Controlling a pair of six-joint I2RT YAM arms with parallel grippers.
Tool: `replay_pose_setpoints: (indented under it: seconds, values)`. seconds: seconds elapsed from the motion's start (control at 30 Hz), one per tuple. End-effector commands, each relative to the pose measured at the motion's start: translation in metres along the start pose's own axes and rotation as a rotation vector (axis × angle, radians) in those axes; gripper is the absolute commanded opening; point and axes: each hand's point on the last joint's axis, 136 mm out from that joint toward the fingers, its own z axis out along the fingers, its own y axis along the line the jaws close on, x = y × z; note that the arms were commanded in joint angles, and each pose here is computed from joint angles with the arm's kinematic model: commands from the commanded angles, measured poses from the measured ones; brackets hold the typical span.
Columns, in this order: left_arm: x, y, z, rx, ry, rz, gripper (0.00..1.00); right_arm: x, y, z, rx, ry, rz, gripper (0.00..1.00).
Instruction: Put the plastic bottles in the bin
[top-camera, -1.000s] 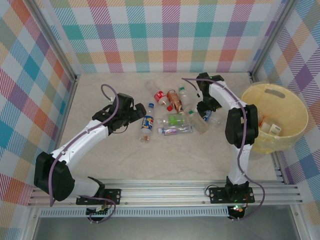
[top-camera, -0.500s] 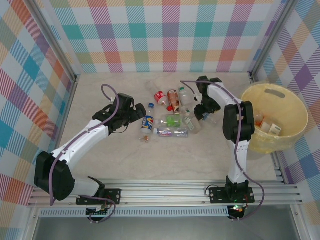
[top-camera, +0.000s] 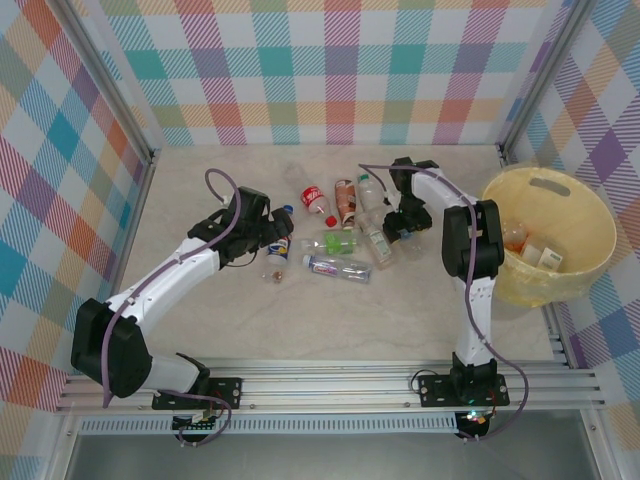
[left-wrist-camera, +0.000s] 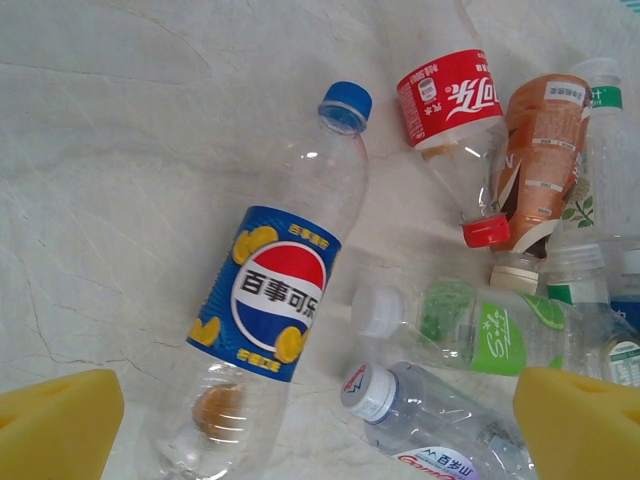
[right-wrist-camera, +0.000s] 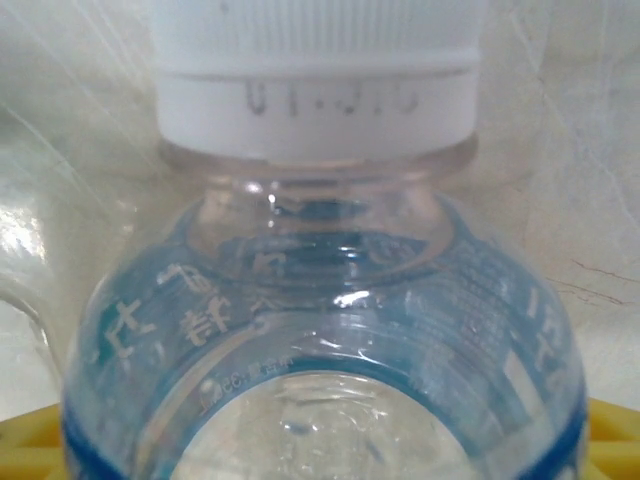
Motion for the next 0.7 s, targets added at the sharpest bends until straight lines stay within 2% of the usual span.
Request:
replay_pose_setpoints:
  seconds: [0.0, 0.17, 0.3, 0.4, 0.57, 0.67]
  values:
    - [0.007, 0.014, 0.006, -0.05, 0.019, -0.019, 1.0, -0.002, 0.004, -0.015, -0.011, -0.059, 0.054, 0.66]
    - [0.008, 0.039, 0.023, -0.113, -0.03, 0.001, 1.0, -0.002, 0.002, -0.048, 0.001, -0.142, 0.07, 0.61]
    - [0.012, 0.056, 0.05, -0.104, 0.019, -0.003, 1.0, 0.0, 0.0, -0.079, 0.011, -0.218, 0.112, 0.6]
    - [0.017, 0.052, 0.063, -0.058, 0.054, 0.033, 1.0, 0.001, 0.0, -0.106, 0.012, -0.292, 0.119, 0.59]
    - [0.017, 0.024, 0.077, 0.085, 0.065, 0.046, 1.0, 0.003, 0.006, -0.157, -0.022, -0.441, 0.133, 0.59]
    - [0.02, 0.022, 0.082, 0.1, 0.078, 0.035, 1.0, 0.004, 0.012, -0.198, -0.063, -0.562, 0.13, 0.58]
